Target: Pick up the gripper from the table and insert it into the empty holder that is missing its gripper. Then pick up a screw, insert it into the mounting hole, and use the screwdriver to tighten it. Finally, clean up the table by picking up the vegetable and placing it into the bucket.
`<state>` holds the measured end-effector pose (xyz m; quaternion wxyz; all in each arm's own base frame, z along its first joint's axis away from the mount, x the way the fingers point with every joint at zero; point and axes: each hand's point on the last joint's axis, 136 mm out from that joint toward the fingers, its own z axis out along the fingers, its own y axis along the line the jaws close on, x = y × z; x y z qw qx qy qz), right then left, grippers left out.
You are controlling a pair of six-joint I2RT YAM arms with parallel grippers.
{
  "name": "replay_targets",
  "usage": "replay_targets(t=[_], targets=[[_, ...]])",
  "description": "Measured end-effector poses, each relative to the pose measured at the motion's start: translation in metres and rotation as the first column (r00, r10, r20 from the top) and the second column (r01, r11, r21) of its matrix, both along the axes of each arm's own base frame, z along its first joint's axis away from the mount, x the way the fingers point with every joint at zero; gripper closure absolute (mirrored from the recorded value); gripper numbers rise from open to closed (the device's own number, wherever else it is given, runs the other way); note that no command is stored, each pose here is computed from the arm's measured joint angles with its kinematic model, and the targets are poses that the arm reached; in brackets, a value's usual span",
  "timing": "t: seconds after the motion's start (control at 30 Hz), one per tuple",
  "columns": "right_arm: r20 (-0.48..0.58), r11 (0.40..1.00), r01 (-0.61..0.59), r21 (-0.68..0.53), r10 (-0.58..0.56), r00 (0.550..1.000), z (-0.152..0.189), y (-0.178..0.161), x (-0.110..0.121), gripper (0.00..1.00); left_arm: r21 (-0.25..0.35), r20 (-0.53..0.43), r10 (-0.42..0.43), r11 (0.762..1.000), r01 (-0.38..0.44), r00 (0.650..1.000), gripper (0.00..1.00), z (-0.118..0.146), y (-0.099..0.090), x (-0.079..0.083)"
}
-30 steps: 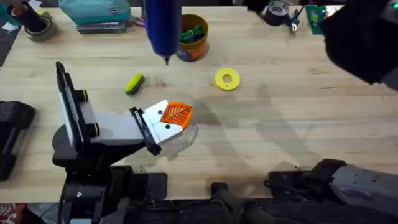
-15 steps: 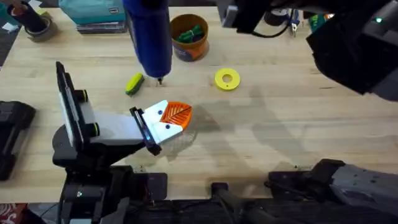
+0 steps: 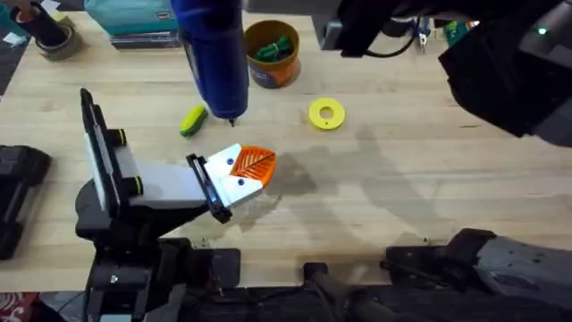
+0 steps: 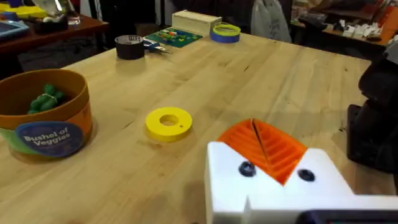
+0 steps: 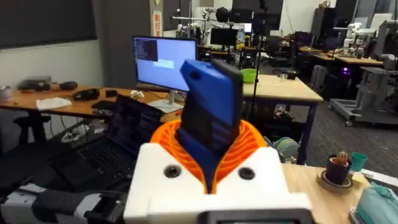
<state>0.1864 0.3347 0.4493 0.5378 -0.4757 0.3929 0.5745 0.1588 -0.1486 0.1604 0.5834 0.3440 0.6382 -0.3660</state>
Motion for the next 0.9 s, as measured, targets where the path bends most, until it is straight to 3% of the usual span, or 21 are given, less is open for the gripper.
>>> replay_targets(t=[0.9], targets=[[0.024, 0.998, -0.052, -0.037, 0.053, 0.998, -0.039, 0.032, 0.0, 0.977, 0.0, 0.0, 0.0, 1.0, 0.0, 1.0, 0.987, 0.0, 0.0, 0.0]])
